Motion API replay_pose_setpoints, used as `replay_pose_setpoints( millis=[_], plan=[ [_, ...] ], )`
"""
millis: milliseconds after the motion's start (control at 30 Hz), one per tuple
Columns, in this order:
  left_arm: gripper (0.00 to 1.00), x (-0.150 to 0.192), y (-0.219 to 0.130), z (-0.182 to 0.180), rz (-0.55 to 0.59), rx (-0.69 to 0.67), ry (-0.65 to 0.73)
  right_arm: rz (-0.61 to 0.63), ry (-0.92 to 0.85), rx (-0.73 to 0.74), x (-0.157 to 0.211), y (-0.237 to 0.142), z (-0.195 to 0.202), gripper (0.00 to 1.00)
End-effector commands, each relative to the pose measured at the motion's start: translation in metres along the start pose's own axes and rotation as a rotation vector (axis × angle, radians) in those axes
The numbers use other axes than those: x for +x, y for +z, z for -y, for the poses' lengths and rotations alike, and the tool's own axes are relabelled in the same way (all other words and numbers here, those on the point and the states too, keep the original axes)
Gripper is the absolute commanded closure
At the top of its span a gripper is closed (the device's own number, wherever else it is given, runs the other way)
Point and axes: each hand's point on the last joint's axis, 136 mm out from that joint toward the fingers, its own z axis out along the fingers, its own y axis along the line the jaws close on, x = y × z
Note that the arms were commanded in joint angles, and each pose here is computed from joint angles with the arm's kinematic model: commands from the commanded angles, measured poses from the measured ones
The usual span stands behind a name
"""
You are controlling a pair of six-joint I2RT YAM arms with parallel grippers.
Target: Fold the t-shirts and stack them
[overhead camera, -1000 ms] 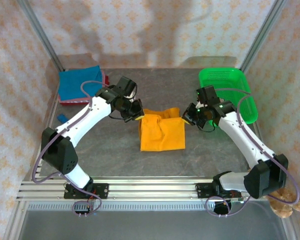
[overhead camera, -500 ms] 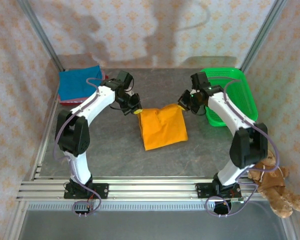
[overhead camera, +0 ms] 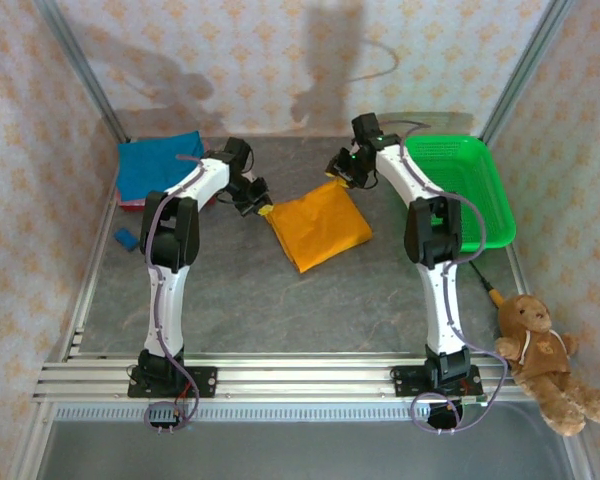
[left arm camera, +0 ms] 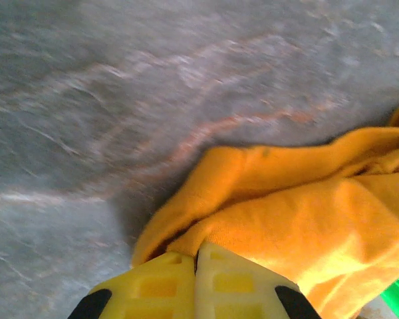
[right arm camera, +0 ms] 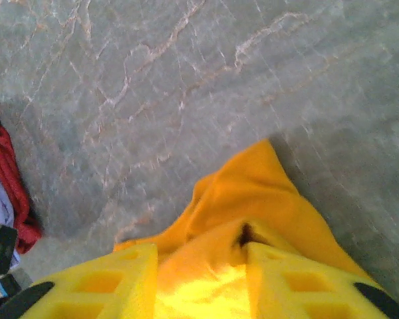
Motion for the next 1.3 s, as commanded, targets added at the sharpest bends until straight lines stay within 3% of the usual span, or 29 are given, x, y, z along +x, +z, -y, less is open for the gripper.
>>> replay_pose_setpoints(
  millis=[0, 100, 167, 333, 533, 800, 1000, 1167, 1267],
  plan=[
    [1.00, -0.016, -0.012, -0.014, 0.038, -0.023, -0.014, -0.063, -0.010, 0.059, 0.010, -0.008, 0.009, 0.53],
    [0.98, -0.023, -0.015, -0.019, 0.039, -0.018, -0.028, -0.053, -0.032, 0.069, 0.015, -0.024, 0.008, 0.46],
    [0.86, -0.025, -0.022, -0.014, 0.047, -0.011, -0.023, -0.051, -0.051, 0.090, 0.023, -0.036, 0.012, 0.44],
    [0.74, -0.026, -0.042, -0.001, 0.086, 0.002, -0.001, -0.056, -0.078, 0.054, 0.047, -0.057, 0.014, 0.39],
    [0.67, -0.018, -0.072, 0.017, 0.146, 0.018, 0.033, -0.172, -0.052, 0.030, 0.083, -0.031, 0.031, 0.39],
    [0.59, 0.016, -0.083, 0.018, 0.156, -0.033, 0.097, -0.279, -0.017, 0.089, 0.134, -0.005, 0.057, 0.39],
    [0.56, 0.068, -0.056, 0.018, 0.133, -0.079, 0.150, -0.337, 0.017, 0.129, 0.198, -0.013, 0.075, 0.39],
    [0.55, 0.112, -0.008, 0.015, 0.098, -0.066, 0.150, -0.291, 0.054, 0.100, 0.242, -0.039, 0.075, 0.38],
    [0.55, 0.133, 0.020, 0.006, 0.051, -0.113, 0.172, -0.230, 0.031, 0.080, 0.248, -0.066, 0.070, 0.38]
  ],
)
